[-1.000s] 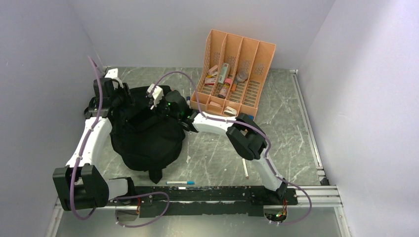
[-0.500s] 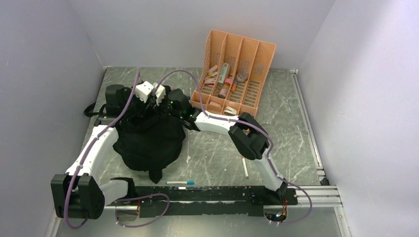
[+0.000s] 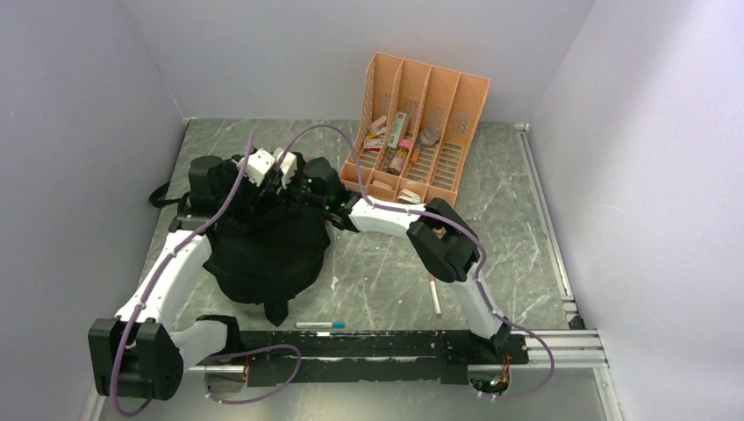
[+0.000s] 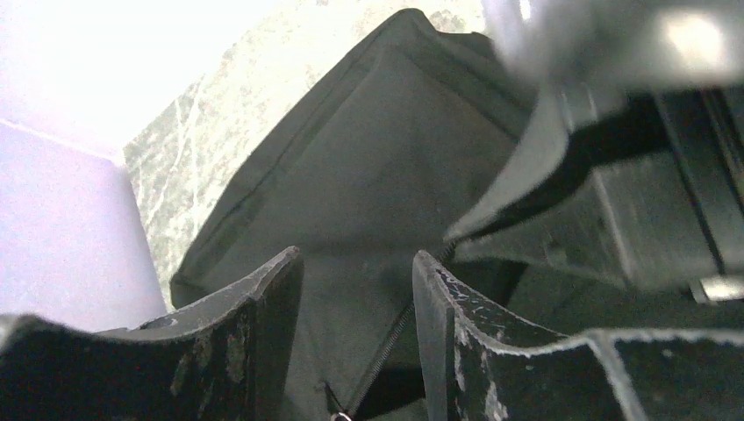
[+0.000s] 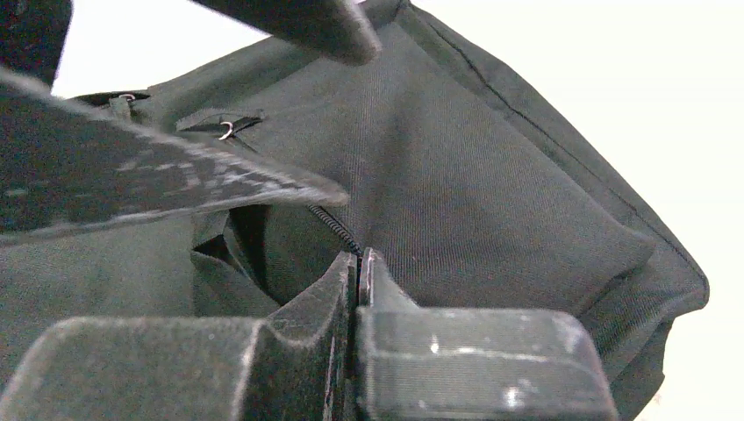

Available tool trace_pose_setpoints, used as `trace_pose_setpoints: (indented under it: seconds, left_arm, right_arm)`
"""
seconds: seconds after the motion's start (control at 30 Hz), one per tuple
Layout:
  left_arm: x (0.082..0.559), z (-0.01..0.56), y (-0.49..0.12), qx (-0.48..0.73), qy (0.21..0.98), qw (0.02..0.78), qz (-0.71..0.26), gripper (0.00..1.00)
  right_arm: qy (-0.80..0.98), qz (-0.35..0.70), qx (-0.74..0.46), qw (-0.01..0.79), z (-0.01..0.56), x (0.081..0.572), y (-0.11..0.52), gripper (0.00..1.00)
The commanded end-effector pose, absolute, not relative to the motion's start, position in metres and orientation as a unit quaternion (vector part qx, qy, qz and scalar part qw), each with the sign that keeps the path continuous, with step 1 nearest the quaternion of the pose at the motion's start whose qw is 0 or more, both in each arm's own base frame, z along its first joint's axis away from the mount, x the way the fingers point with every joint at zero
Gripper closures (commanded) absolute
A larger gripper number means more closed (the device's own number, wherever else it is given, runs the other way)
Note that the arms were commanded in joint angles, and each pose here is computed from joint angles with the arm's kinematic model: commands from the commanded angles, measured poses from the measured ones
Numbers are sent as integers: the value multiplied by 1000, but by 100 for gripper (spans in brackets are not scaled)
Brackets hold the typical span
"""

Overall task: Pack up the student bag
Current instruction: Adjust the student bag at the center of the board.

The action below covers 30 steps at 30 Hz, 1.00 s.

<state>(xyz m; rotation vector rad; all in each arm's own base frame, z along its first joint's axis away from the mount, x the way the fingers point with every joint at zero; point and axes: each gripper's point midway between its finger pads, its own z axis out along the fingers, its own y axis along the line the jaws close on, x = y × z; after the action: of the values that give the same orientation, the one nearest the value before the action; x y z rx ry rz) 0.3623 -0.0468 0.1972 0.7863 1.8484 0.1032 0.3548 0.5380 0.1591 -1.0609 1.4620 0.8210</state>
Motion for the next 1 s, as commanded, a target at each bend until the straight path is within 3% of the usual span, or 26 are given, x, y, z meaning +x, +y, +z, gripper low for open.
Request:
trace_pose_setpoints:
  seconds: [0.0,0.13,0.3,0.5,0.63,0.77,0.97]
  left_arm:
    - [348,204,-70,334,755,564,3,45]
    - [346,219,-77,289,754,590,-33,45]
    - [351,244,-49,56,784,616,-49,44]
    - [339,241,-44,-181,793,565,-137,50]
    - [329,217,-63,-300,778,500,-234,45]
    - [325,212,-70,-401,709,483,-322,39]
    - [330,205,-59,-470,667,475,-330,31]
  right_arm:
    - [613,389,-378,574,209,381,517,100]
    - [622,389,-367,572,206,394,507,100]
    - [616,393,-362,580,214,398,498,100]
    - [615,409,-351,576,221,394,498,100]
    - [619,415,-336,577,227,393,497,100]
    - [624,411,-324,580,228,393,496,100]
    - [625,405,-329,580,226,387,500,100]
